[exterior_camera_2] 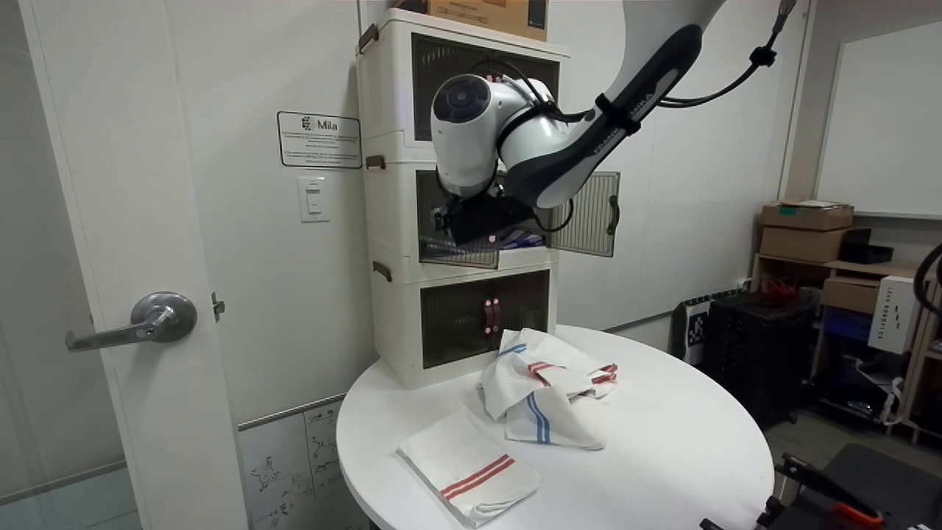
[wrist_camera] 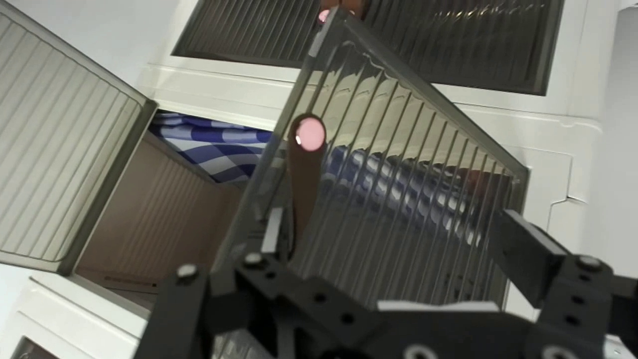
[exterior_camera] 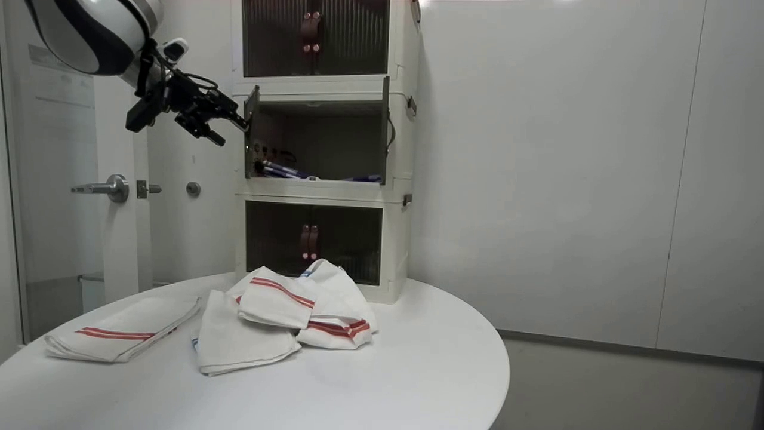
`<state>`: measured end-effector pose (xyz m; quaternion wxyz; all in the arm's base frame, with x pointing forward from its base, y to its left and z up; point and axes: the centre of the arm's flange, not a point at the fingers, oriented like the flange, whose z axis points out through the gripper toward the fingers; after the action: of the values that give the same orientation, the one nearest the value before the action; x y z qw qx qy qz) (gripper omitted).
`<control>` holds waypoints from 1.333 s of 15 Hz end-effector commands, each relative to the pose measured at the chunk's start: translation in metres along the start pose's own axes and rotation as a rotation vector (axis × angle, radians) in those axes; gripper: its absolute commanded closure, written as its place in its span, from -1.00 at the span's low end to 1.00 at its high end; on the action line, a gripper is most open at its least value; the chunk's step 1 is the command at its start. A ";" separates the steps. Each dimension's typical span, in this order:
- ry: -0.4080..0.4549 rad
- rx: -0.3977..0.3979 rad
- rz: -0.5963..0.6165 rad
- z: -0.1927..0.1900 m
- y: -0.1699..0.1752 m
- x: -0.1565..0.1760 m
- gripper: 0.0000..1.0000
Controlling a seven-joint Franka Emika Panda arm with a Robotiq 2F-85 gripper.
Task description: Open the left door on the second cabinet
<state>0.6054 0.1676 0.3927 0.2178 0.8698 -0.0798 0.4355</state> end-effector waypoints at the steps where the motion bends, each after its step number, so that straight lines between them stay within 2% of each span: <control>1: 0.000 0.087 -0.011 -0.027 -0.003 0.017 -1.00; 5: -0.027 0.119 -0.014 -0.035 -0.003 0.016 -1.00; 10: -0.023 0.143 -0.060 -0.045 -0.018 0.014 -1.00; 14: -0.003 0.144 -0.089 -0.055 -0.044 0.014 -1.00; 20: 0.032 0.194 -0.201 -0.098 -0.101 0.000 -1.00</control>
<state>0.5595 0.2708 0.4019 0.1645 0.8925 0.0154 0.4197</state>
